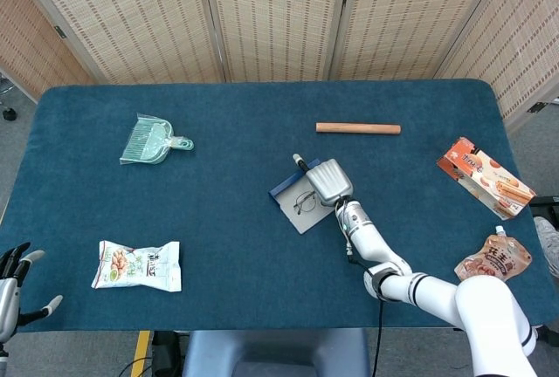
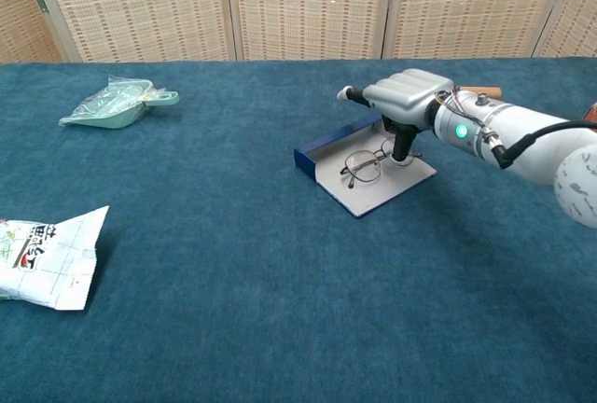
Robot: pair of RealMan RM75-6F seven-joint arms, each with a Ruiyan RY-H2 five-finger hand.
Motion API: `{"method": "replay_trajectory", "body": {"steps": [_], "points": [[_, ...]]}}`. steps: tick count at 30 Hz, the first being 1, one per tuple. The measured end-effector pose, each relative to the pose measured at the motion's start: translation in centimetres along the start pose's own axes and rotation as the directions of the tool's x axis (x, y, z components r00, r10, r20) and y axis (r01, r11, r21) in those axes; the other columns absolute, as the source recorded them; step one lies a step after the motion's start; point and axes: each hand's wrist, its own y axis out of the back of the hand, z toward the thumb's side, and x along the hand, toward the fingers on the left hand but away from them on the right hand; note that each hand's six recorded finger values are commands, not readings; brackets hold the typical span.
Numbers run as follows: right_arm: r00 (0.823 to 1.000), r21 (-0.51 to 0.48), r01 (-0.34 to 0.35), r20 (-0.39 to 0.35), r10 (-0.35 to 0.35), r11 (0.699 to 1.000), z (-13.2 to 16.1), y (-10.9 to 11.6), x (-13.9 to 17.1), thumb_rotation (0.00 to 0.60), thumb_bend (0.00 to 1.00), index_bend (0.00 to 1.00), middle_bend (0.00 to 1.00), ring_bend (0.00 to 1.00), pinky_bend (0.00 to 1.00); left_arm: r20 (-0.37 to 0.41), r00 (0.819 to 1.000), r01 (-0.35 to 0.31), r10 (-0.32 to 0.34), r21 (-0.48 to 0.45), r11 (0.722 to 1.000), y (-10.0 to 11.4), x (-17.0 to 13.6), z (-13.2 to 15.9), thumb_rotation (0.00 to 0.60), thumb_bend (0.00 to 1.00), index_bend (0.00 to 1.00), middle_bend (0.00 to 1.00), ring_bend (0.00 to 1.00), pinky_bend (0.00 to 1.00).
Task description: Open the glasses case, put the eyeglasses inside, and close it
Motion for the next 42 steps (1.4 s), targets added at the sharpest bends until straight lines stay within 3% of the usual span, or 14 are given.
{"method": "replay_trajectory", "body": {"steps": [12,27,37,42], "points": [[0.999,0.021,0.040,-0.023,-0.039,0.999,2.6,1.3,-2.3,0.600,0.20,0.00,1.00,1.00,1.00,-0.019,1.000,-0.003,0.003,0.005,1.000,0.2,-0.2,-0.7,0.600,0.20,0.24,0.12,0.11,0.19],[0.997,0.042,0.074,0.011,-0.075,0.996,3.7,2.8,-4.4,0.600,0.20,0.00,1.00,1.00,1.00,-0.033,0.999,-0.008,0.008,0.004,1.000,0.4,-0.4,-1.3,0.600,0.20,0.24,0.12,0.11,0.19],[0.993,-0.060,0.099,-0.051,-0.103,0.993,3.9,2.7,-1.1,0.600,0.25,0.01,1.00,1.00,1.00,-0.010,1.000,-0.009,0.009,-0.006,1.000,0.2,-0.4,-0.6,0.600,0.20,0.24,0.12,0.11,0.19],[0.989,-0.124,0.106,-0.091,-0.118,0.987,3.5,2.3,2.3,0.600,0.26,0.16,1.00,1.00,1.00,0.003,1.000,-0.014,0.014,-0.008,1.000,0.3,-0.2,-0.1,0.600,0.20,0.24,0.12,0.11,0.19]]}}
